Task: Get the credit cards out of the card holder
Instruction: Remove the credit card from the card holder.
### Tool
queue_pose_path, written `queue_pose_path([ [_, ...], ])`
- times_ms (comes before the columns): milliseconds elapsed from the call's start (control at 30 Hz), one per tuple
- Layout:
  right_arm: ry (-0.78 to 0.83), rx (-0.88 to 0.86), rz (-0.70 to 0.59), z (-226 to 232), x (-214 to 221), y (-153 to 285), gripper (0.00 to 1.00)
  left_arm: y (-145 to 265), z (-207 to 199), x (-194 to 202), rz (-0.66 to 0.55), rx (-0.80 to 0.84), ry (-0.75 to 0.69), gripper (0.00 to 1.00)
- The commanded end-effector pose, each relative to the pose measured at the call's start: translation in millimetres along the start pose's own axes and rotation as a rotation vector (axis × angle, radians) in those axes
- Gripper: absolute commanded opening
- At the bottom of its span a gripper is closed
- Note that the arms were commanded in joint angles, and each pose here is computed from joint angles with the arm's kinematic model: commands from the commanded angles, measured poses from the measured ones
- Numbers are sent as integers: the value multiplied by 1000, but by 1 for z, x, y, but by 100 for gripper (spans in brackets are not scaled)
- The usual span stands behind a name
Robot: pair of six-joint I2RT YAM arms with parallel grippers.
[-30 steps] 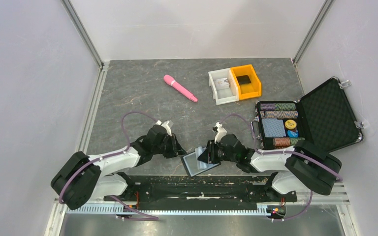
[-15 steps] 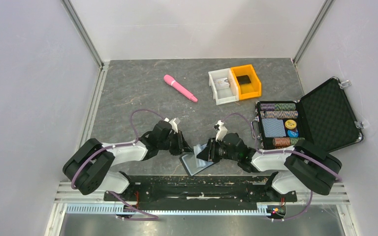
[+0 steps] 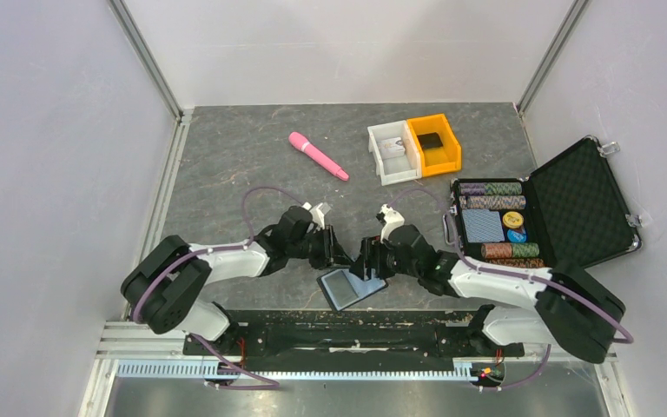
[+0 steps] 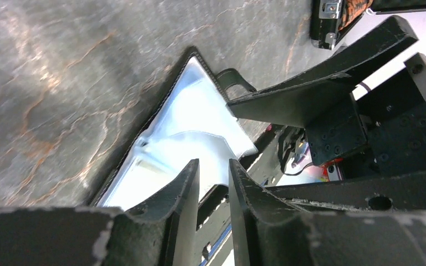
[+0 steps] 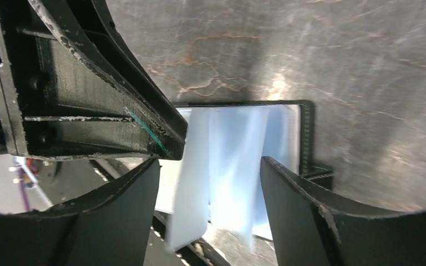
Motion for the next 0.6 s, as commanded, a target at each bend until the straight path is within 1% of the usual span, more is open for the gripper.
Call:
queue_pose_path([
  [0,110,194,-32,-11,-22,19,71,-11,-26,5,70,75,-22,33],
  [67,135,217,-35,-11,-27,29,73,-17,-31,7,83,82,-25,33],
  [200,158,208,-72,-5,-39,43,73,-26,-36,7,92,107,-13,34],
  [300,167,114,-97,3,-39,47,65,-31,-36,5,94,96,-4,34],
  [367,164,49,-108,8,-38,46,56,-31,-36,3,72,81,-1,34],
  [467,148,-43,-119,19,-37,43,46,-31,-33,-1,42,9,19,36],
  [567,150,-94,-128,31,-35,39,42,-31,-35,-2,46,0,11,37],
])
Point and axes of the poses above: each gripper's point midway between its finger pads, its own y axis back along the fingers, its own z axis along the line the jaws close on, x = y × z, the point moved 9 cm from there along y, back along the fingers, and after that the axes turned 13 degrees about y, right-handed, at the moved point
